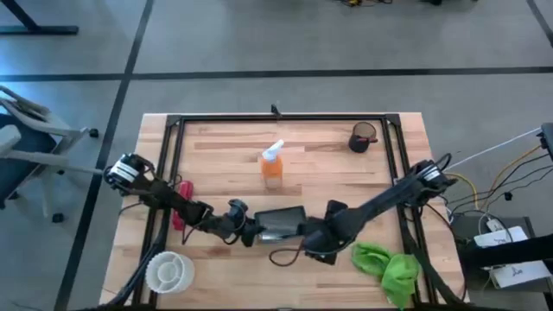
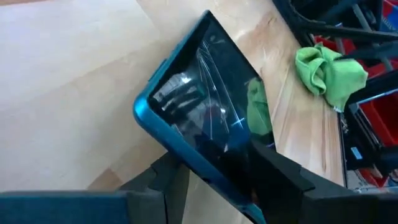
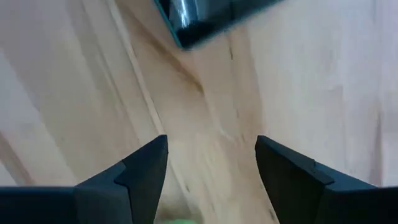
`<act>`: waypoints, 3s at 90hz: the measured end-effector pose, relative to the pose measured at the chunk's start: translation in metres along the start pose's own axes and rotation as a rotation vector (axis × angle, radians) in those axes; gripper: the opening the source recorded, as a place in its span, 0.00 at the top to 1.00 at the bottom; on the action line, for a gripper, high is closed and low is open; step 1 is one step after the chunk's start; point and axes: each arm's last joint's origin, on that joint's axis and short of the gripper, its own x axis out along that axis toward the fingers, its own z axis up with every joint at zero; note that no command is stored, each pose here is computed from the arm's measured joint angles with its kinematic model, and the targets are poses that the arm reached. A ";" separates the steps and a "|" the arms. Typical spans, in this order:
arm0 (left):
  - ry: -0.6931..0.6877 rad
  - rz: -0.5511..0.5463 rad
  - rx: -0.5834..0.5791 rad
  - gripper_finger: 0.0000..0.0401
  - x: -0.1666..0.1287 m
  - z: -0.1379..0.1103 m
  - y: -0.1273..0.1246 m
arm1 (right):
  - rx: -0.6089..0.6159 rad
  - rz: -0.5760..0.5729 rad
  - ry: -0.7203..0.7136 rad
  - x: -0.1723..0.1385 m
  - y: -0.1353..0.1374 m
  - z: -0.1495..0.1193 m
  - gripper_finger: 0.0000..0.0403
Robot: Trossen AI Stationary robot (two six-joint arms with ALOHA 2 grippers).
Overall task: Apply microfiber cloth
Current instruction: Wipe the front and back of the blue cellphone with the green microfiber cloth
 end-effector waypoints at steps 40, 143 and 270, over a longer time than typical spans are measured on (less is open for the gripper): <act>0.051 -0.060 0.087 0.86 -0.010 -0.018 -0.009 | 0.077 -0.094 0.246 -0.027 0.016 -0.072 0.52; 0.294 -0.246 0.049 0.91 -0.029 -0.050 -0.040 | 0.129 -0.033 0.310 0.065 0.040 -0.149 0.59; 0.106 -0.102 0.241 0.38 -0.024 -0.047 -0.027 | -0.073 -0.004 0.060 0.032 -0.053 0.010 0.68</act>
